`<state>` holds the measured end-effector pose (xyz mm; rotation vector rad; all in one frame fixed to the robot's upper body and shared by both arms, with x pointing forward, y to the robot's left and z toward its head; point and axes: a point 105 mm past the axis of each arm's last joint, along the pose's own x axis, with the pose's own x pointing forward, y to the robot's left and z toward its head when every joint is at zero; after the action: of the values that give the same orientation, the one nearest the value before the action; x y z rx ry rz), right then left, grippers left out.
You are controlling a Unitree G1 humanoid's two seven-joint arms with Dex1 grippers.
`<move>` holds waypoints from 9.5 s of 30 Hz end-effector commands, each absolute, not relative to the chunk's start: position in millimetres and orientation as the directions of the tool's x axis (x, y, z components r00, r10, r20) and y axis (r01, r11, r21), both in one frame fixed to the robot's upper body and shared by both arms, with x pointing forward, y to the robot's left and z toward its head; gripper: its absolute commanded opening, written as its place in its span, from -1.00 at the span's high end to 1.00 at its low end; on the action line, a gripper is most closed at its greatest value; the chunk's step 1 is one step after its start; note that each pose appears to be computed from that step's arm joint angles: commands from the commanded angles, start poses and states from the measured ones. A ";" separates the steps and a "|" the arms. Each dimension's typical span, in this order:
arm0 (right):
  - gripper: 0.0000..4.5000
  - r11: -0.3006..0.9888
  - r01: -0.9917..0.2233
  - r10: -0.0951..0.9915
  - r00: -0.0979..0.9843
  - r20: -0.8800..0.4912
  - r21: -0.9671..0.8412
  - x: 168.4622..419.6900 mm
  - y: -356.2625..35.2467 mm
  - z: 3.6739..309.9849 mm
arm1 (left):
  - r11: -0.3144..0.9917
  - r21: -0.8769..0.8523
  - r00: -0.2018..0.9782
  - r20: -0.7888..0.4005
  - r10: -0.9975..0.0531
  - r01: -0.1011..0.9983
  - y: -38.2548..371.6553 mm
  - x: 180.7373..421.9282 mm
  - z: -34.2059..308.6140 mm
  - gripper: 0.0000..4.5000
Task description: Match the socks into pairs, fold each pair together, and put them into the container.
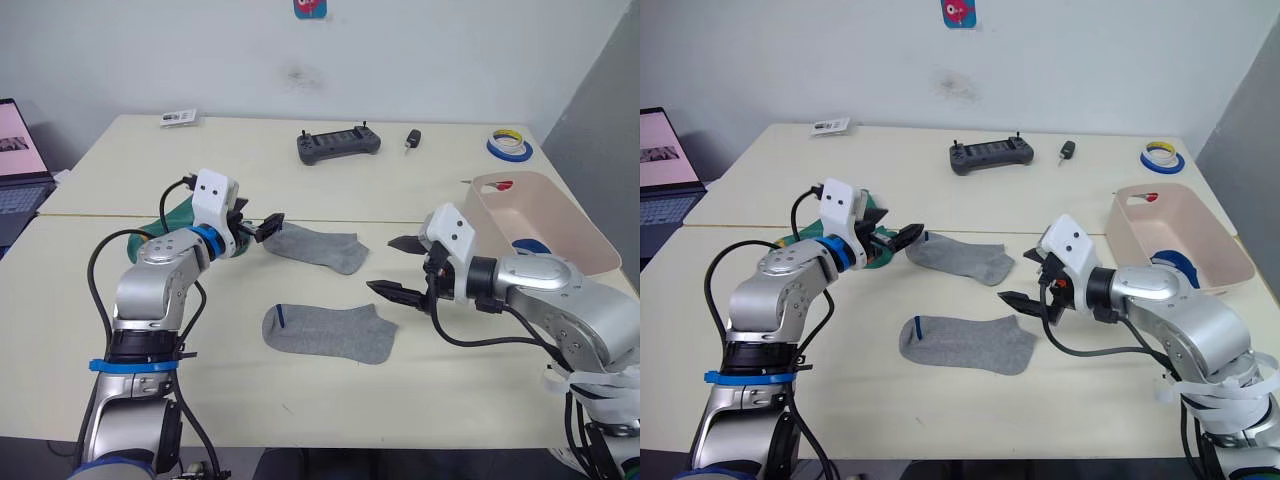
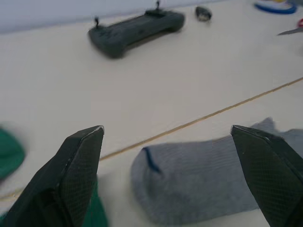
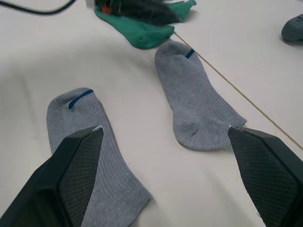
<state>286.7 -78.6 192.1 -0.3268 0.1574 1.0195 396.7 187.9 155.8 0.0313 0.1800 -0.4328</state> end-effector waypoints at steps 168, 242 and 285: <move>1.00 0.702 -0.710 0.656 0.679 -0.328 -0.066 248.7 -95.0 98.7 | 0.718 -0.370 0.674 -0.266 -0.689 0.589 175.1 246.5 85.1 0.99; 0.98 0.542 -0.825 0.798 0.564 -0.211 -0.158 269.1 -49.3 116.7 | 0.446 0.106 0.456 -0.304 -0.836 0.889 140.2 282.9 124.1 1.00; 0.98 0.314 -0.929 0.829 0.368 -0.420 -0.194 249.7 -38.7 57.9 | 0.402 0.130 0.410 -0.495 -0.766 0.906 187.0 270.8 75.1 1.00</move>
<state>255.3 -32.6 64.2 -0.4209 0.2255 1.1680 271.0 177.5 75.6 0.3766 0.3720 -1.1113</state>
